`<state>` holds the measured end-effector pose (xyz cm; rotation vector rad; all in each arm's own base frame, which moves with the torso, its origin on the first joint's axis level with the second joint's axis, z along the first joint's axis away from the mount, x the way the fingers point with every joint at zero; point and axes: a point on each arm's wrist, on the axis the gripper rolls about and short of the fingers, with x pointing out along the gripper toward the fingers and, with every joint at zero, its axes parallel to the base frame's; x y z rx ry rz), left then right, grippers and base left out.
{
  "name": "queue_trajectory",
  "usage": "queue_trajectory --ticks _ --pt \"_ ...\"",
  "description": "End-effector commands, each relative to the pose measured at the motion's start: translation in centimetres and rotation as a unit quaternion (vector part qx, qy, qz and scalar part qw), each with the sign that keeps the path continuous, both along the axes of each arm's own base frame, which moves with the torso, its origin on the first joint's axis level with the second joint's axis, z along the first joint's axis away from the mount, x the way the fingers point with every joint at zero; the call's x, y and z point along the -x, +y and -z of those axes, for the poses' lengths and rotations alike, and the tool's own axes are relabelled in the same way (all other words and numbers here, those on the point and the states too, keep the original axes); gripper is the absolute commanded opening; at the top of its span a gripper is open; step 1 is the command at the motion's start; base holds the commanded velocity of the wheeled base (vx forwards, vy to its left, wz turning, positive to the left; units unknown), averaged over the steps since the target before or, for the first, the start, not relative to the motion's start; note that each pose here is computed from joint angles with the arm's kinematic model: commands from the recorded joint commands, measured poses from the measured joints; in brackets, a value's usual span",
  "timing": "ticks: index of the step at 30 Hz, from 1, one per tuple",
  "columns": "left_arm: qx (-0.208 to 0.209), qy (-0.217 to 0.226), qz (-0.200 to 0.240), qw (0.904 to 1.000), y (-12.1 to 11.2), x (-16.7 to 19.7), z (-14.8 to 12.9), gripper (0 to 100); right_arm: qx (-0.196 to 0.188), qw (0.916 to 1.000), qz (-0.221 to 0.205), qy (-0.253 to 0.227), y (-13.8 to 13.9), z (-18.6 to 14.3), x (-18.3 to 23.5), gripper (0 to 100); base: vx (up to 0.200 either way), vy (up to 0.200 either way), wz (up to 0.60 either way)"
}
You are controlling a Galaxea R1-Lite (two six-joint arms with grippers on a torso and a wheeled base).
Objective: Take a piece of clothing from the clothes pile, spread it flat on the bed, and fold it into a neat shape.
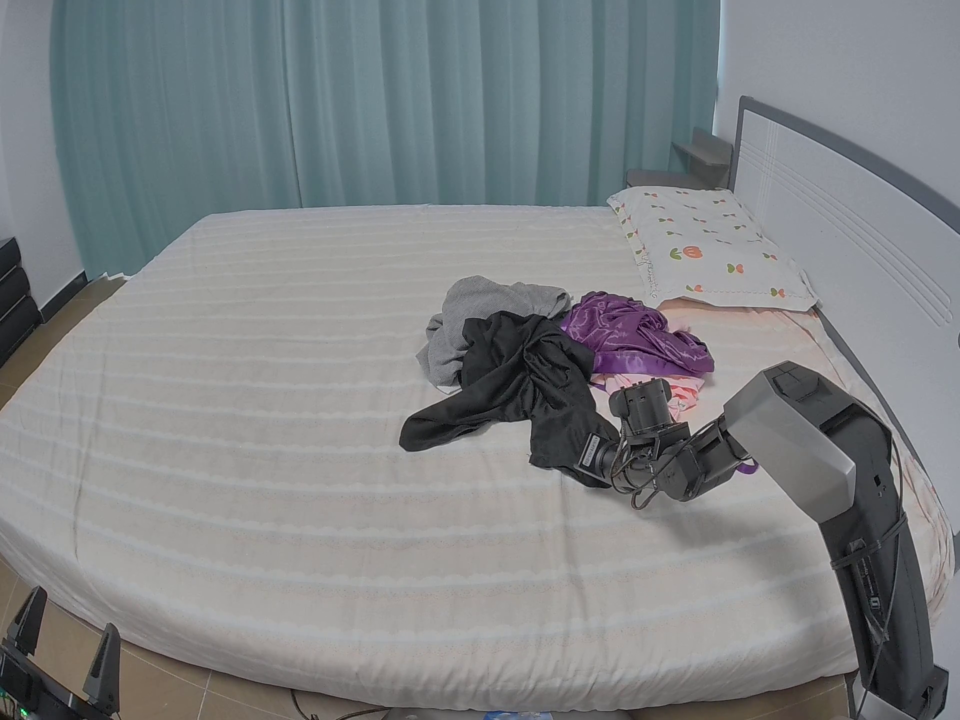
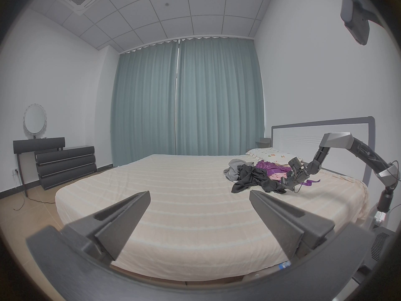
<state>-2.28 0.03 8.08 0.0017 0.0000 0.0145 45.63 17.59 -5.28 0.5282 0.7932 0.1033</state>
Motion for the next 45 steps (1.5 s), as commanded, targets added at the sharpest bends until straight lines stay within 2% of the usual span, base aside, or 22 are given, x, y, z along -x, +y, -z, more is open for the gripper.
queue_trajectory --ticks 1,6,9,16,21,22,23,25,26,31,32,33,34,35,36,39,40,43,45 --pt "0.0 0.0 0.0 1.0 0.0 0.0 0.5 100 -0.046 0.9989 0.014 -0.001 -0.4 -3.8 1.4 0 0.0 0.0 0.0" --pt "0.0 0.0 0.0 1.0 0.0 0.0 0.5 100 -0.087 0.9961 -0.013 -0.014 -1.5 -6.6 4.8 0 0.0 0.0 0.0" --pt "0.0 0.0 0.0 1.0 0.0 0.0 0.5 100 -0.11 0.9928 -0.013 -0.045 -2.2 -8.2 7.0 0 0.0 0.0 0.0" --pt "0.0 0.0 0.0 1.0 0.0 0.0 0.5 100 -0.162 0.9795 -0.041 -0.112 -3.1 -12.6 12.8 0 0.0 0.0 0.0" --pt "-0.001 0.0 0.0 1.0 0.0 0.0 0.5 100 -0.194 0.9612 -0.073 -0.182 -2.8 -17.7 16.7 0 0.0 0.0 0.0" --pt "-0.001 -0.001 0.0 1.0 0.0 0.0 0.5 100 -0.195 0.9605 -0.075 -0.184 -2.7 -17.8 16.9 0 0.0 0.0 0.0" --pt "-0.001 -0.001 0.0 1.0 0.0 0.0 0.5 100 -0.208 0.951 -0.087 -0.211 -2.8 -19.7 18.3 0 0.0 0.0 0.0" --pt "-0.001 -0.001 0.0 1.0 0.0 0.0 0.5 100 -0.216 0.945 -0.092 -0.228 -2.9 -20.9 19.0 0 0.0 0.0 0.0" --pt "-0.001 -0.001 0.003 1.0 0.0 0.0 0.5 100 -0.227 0.9353 -0.102 -0.252 -3.1 -22.7 20.1 0 0.0 0.0 0.0" --pt "-0.011 -0.003 0.007 0.9999 0.0 0.0 0.5 100 -0.255 0.9098 -0.13 -0.3 -3.2 -26.3 22.9 0 0.0 0.0 0.0" --pt "-0.012 -0.003 0.007 0.9999 0.0 0.0 0.5 100 -0.257 0.9081 -0.132 -0.303 -3.2 -26.5 23.1 0 0.0 0.0 0.0" --pt "-0.011 -0.028 0.014 0.9994 -0.1 0.2 -0.4 100 -0.265 0.9013 -0.143 -0.311 -3.1 -27.2 24.0 0 0.0 0.0 0.0" --pt "-0.002 -0.074 0.026 0.997 -0.1 0.8 -2.6 100 -0.27 0.8981 -0.15 -0.314 -3.0 -27.5 24.4 0 0.0 0.0 0.0" --pt "-0.002 -0.074 0.026 0.997 -0.1 0.8 -2.6 100 -0.27 0.8981 -0.15 -0.314 -3.0 -27.5 24.4 0 0.0 0.0 0.0" --pt "0.035 -0.11 0.063 0.9913 -0.1 1.6 -6.8 100 -0.274 0.8954 -0.164 -0.31 -2.4 -27.6 25.1 0 0.0 0.0 0.0" --pt "0.024 -0.084 0.088 0.9923 -0.3 0.8 -7.9 100 -0.273 0.8926 -0.172 -0.315 -2.2 -27.7 25.4 0 0.0 0.0 0.0" --pt "0.007 -0.036 0.119 0.9922 -0.4 -0.7 -8.1 100 -0.275 0.8891 -0.174 -0.322 -2.2 -28.1 25.6 0 0.0 0.0 0.0" --pt "0.01 0.057 0.15 0.9869 -0.7 -3.9 -8.2 100 -0.277 0.8866 -0.177 -0.325 -2.2 -28.3 25.7 0 0.0 0.0 0.0" --pt "0.014 0.097 0.164 0.9817 -0.8 -5.4 -8.1 100 -0.277 0.8869 -0.179 -0.324 -2.1 -28.2 25.8 0 0.0 0.0 0.0"
